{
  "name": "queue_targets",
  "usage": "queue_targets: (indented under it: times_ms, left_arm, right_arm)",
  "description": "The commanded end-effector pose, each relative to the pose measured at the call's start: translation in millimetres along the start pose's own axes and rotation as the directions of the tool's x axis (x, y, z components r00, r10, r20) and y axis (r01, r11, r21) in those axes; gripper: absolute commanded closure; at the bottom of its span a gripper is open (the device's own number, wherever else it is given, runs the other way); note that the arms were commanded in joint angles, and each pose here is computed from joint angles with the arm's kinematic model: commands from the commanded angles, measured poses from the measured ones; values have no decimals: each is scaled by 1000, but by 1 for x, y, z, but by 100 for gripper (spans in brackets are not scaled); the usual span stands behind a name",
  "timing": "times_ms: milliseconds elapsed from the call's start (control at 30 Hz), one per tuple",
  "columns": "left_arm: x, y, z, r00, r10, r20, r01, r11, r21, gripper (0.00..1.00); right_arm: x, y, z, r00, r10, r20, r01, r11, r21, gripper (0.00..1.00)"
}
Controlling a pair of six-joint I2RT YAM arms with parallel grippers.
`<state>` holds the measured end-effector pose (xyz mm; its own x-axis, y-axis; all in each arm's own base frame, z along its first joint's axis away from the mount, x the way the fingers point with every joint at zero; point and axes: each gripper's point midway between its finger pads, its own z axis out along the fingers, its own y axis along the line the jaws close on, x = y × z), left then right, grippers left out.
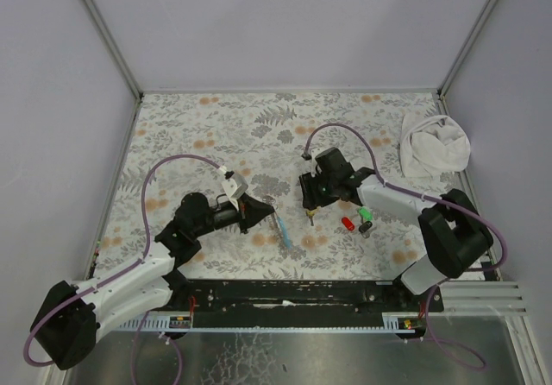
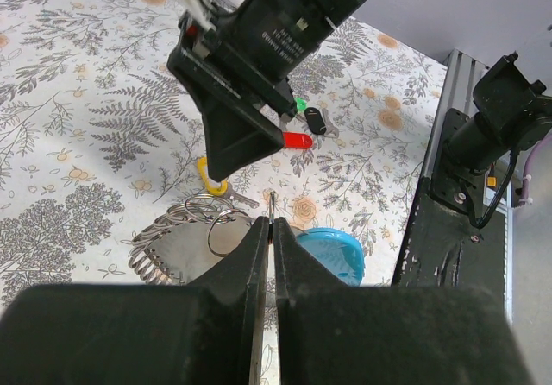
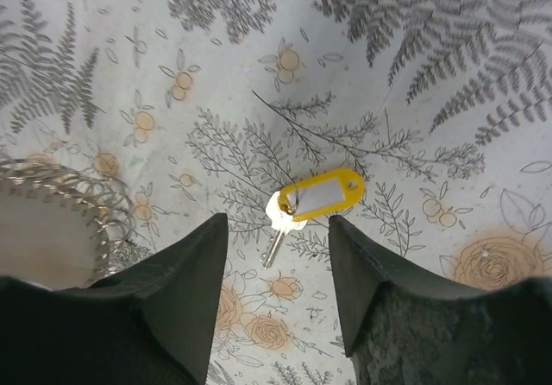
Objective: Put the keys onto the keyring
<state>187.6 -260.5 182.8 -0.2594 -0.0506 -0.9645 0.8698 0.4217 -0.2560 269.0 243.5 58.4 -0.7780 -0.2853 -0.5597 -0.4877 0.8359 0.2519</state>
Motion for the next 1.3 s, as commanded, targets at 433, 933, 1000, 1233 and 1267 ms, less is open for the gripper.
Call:
queue_targets:
  times_ms: [433,933,1000,1233,1267]
  left_arm:
    - [-14,7,0,999,-1,51,3,999,-50,100]
    - [-12,3,2,999,-1,34,2,1000,-23,100]
    - [-12,3,2,999,-2,33,3,1000,-24,100]
    - [-12,3,2,999,-2,33,2,1000,-21,100]
    - [-12,3,2,999,-2,33,3,1000,-20,100]
  right_arm:
    - [9,-8,28,991,63,-121,-58,997,44,64]
    - [10,-3,26,990,70,-124,-69,997,19,79]
    - [11,-3,26,989,73,-128,-72,997,16,82]
    - [11,-2,24,989,74,-126,-73,997,14,88]
    - [12,-2,23,989,74,-127,-73,997,15,89]
